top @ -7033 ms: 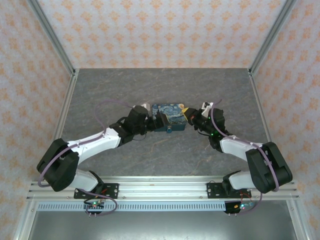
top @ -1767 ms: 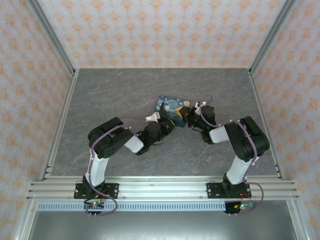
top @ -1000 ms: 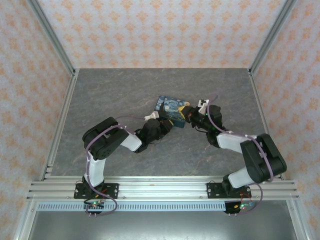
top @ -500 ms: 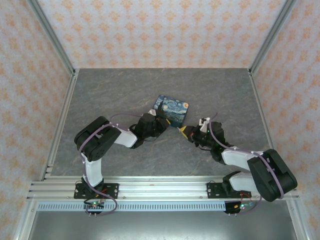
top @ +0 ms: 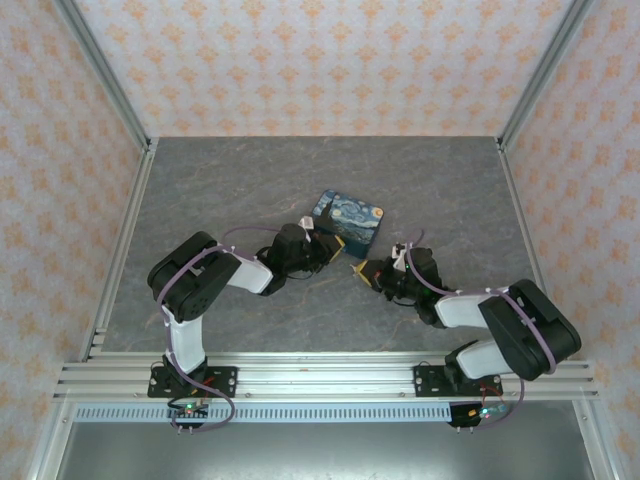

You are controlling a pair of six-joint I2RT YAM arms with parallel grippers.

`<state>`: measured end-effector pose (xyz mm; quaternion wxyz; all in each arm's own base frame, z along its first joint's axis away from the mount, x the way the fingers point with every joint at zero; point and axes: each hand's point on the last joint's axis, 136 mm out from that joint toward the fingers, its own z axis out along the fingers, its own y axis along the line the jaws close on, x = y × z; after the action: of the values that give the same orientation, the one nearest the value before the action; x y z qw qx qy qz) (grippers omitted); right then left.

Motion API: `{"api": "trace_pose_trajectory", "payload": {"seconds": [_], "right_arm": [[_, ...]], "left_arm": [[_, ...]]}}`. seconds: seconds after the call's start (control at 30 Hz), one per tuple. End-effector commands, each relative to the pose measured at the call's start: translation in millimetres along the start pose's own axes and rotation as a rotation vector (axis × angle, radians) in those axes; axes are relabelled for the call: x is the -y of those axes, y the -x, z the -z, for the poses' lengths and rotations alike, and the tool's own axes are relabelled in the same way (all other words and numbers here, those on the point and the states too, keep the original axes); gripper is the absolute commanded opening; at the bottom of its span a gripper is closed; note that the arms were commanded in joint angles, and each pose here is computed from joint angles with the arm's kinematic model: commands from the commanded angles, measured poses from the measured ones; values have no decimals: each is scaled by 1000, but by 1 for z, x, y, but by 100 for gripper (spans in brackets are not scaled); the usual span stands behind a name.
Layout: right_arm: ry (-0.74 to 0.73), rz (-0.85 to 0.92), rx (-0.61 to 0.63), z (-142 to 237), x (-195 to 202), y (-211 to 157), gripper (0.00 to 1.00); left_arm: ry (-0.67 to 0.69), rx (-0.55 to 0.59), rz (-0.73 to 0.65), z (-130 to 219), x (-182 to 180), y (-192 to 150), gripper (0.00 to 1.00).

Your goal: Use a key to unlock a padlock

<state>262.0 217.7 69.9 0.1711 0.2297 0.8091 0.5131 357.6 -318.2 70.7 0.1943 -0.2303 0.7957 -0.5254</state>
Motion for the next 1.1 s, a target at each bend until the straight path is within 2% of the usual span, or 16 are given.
{"api": "trace_pose_trajectory", "payload": {"seconds": [0.0, 0.37, 1.07], "right_arm": [[46, 16, 36, -1, -14, 8, 0], [75, 35, 54, 3, -31, 13, 0], [69, 24, 98, -3, -39, 35, 0]], "left_arm": [[-125, -15, -38, 8, 37, 1, 0], [-206, -47, -79, 13, 52, -4, 0], [-188, -52, -57, 11, 47, -4, 0]]}}
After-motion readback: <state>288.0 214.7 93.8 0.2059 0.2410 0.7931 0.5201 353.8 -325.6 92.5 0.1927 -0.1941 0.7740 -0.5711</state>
